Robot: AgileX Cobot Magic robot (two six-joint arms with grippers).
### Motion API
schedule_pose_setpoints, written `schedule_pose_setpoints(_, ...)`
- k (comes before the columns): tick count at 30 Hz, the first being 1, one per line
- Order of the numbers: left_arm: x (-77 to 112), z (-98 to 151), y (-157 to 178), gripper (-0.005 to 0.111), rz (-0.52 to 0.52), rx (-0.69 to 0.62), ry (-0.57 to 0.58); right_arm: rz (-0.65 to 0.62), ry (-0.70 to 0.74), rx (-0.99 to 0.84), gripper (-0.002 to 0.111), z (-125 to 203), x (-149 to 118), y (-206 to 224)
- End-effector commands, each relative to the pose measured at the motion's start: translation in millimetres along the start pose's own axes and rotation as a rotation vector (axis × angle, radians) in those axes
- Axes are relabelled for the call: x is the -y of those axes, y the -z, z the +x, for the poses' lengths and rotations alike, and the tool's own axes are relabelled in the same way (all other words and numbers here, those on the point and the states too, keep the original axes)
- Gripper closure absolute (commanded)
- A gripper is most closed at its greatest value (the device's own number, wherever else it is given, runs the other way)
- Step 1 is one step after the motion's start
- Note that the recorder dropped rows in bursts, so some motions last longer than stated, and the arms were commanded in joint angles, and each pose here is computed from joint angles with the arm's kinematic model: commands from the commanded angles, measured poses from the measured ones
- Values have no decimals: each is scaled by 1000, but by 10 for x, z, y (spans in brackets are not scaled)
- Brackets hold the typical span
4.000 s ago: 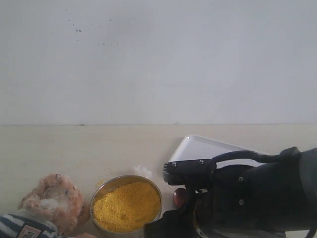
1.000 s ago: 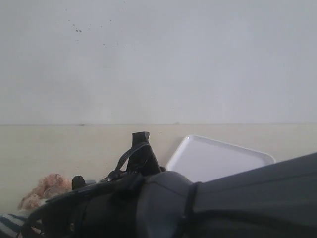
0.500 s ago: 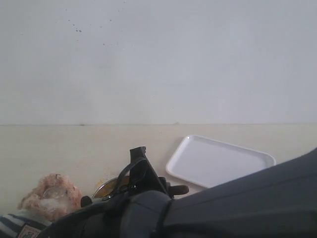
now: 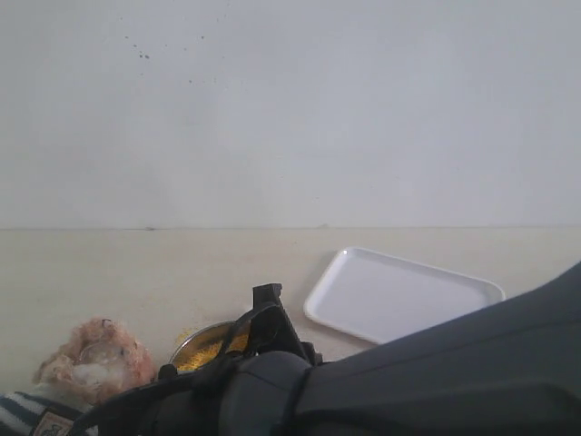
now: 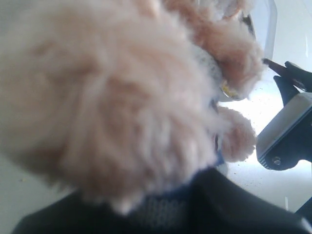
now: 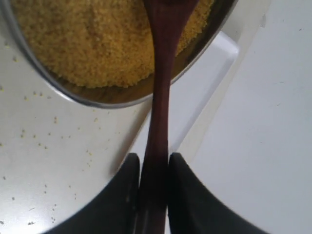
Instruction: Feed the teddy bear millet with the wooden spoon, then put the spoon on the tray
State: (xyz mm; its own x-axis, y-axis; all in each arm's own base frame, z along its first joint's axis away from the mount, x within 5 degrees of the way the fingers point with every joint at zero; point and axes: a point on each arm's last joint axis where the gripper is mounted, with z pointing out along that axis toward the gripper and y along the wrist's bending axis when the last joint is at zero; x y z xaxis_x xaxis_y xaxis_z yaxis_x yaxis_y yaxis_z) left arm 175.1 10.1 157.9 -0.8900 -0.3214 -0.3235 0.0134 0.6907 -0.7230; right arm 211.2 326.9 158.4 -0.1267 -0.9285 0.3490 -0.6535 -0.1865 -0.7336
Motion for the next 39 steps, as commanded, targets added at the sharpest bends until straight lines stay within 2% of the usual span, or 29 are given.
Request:
schedule_pose_setpoints(1, 20, -4, 10, 103, 14, 17, 4, -44, -33, -10, 100, 7, -25, -6)
schedule_pose_setpoints(10, 20, -4, 10, 103, 14, 17, 4, -99, -94, -6, 100, 78, 18, 42)
schedule_pose_setpoints(22, 20, -4, 10, 103, 14, 17, 4, -410, -390, 33, 100, 17, 288, 117)
schedule_pose_setpoints(33, 20, -4, 10, 103, 14, 17, 4, -423, -436, -4, 100, 120, 390, -64)
schedule_pose_setpoints(39, 20, -4, 10, 103, 14, 17, 4, -348, -427, 0, 100, 133, 472, -81)
